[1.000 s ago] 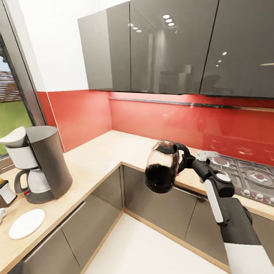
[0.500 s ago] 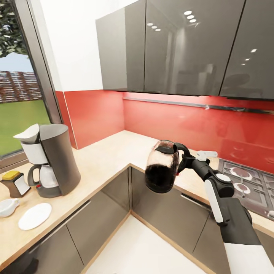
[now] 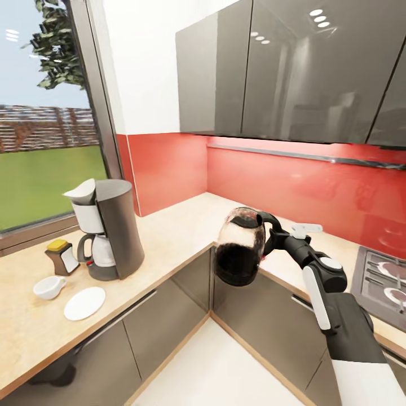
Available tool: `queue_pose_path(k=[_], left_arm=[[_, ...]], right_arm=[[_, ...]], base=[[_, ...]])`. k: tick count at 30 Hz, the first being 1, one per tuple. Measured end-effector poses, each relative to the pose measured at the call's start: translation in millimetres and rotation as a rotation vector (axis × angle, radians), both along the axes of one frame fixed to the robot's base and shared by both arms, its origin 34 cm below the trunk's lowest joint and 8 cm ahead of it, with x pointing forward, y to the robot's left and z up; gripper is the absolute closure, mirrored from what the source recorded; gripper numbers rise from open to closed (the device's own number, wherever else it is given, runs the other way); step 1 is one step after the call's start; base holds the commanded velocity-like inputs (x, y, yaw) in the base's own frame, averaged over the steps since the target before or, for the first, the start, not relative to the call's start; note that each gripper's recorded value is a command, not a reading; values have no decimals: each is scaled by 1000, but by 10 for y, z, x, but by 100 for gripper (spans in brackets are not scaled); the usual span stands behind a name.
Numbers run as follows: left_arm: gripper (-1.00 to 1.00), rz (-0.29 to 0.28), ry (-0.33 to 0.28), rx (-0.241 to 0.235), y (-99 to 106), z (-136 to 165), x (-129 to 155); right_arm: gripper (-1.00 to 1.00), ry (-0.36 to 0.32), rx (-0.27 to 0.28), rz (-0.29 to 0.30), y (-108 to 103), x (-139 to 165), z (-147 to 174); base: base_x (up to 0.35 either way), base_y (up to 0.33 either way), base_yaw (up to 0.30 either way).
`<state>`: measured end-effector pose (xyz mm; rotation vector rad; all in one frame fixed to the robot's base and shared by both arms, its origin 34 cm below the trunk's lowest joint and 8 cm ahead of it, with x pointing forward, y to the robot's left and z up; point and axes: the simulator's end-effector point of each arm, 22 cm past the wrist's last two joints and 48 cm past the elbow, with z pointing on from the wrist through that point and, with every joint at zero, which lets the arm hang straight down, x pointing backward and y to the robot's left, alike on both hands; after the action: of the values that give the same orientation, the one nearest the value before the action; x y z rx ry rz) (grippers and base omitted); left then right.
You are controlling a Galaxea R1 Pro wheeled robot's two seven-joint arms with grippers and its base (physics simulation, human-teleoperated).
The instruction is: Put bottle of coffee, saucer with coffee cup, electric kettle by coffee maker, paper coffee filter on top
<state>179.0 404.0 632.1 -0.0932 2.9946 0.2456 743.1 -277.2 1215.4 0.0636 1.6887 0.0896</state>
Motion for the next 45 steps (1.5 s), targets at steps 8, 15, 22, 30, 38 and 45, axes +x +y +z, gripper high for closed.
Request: queue_pose_path(k=[8, 15, 22, 30, 38, 45], left_arm=[[-100, 0, -2, 0, 0, 1, 4], [-100, 0, 0, 0, 0, 0, 0], [-100, 0, -1, 0, 0, 0, 4], [-100, 0, -2, 0, 0, 0, 4], [-100, 0, -2, 0, -1, 0, 3], [-100, 0, -1, 0, 0, 0, -5]], right_arm=[[100, 0, -1, -1, -4, 0, 0], [100, 1, 0, 0, 0, 0, -1], [100, 3, -4, -2, -10, 3, -11], [100, 0, 0, 0, -1, -2, 3], [100, 0, 0, 0, 0, -2, 4], [100, 0, 0, 0, 0, -2, 4]], base=[[0, 0, 278], [0, 0, 274], [139, 0, 47], [12, 0, 5], [0, 0, 93], [0, 0, 150]])
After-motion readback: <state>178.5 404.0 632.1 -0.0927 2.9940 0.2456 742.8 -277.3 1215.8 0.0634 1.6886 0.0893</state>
